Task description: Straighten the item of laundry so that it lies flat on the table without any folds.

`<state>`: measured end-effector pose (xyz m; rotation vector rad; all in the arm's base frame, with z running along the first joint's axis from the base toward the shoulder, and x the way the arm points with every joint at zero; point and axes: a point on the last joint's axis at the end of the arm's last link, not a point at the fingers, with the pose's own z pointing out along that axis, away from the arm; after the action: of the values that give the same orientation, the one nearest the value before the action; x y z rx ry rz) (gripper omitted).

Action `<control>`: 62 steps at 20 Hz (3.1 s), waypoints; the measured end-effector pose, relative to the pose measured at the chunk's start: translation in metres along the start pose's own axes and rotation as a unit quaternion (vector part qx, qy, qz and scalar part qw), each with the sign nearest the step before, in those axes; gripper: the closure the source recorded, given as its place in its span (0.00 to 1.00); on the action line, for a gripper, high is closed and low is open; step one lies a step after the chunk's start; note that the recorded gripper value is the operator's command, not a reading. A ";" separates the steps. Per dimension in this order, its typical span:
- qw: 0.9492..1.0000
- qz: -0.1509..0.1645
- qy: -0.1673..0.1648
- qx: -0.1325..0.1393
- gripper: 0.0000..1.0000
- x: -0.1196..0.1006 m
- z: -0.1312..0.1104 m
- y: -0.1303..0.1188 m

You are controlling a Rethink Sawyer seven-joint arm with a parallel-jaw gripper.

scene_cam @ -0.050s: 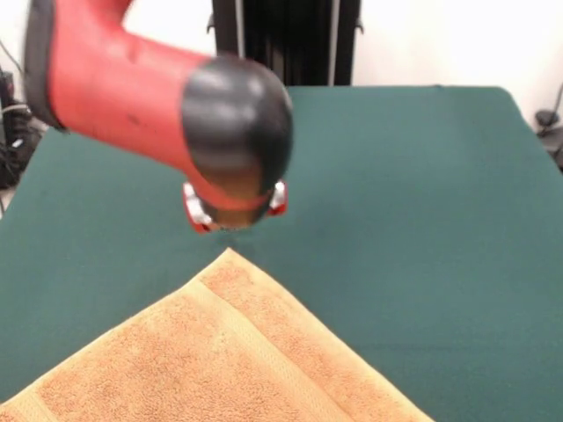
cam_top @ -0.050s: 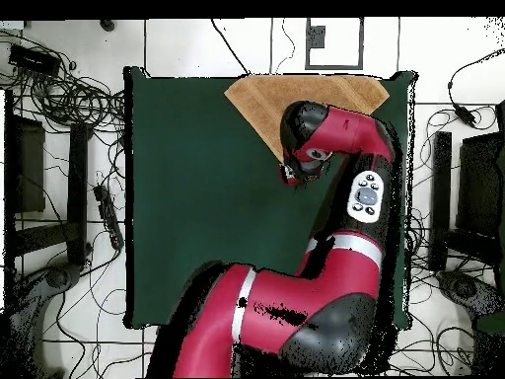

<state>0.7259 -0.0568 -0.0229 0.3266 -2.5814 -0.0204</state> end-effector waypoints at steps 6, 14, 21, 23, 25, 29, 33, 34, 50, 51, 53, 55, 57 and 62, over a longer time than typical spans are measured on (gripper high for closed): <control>0.997 0.026 -0.076 -0.021 1.00 0.017 -0.089 -0.033; 0.988 0.032 -0.154 0.009 1.00 0.022 -0.178 -0.055; 0.977 0.022 -0.205 0.059 1.00 -0.005 -0.181 -0.052; 0.973 0.020 -0.218 0.075 1.00 -0.013 -0.174 -0.053; 0.964 0.017 -0.247 0.100 1.00 -0.029 -0.162 -0.057; 0.951 0.017 -0.283 0.121 1.00 -0.045 -0.152 -0.061; 0.933 0.017 -0.328 0.144 1.00 -0.061 -0.144 -0.064; 0.930 0.018 -0.337 0.148 1.00 -0.065 -0.142 -0.065; 0.932 0.034 -0.359 0.032 1.00 -0.074 -0.092 -0.034; 0.932 0.037 -0.359 0.022 1.00 -0.074 -0.089 -0.034; 0.933 0.039 -0.359 0.014 1.00 -0.073 -0.086 -0.035; 0.932 0.041 -0.359 0.007 1.00 -0.072 -0.084 -0.038; 0.932 0.042 -0.359 0.007 1.00 -0.072 -0.083 -0.039; 0.935 0.033 -0.353 0.018 1.00 -0.072 -0.080 -0.034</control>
<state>0.8342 -0.0683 0.0059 0.2804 -3.3104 -0.0797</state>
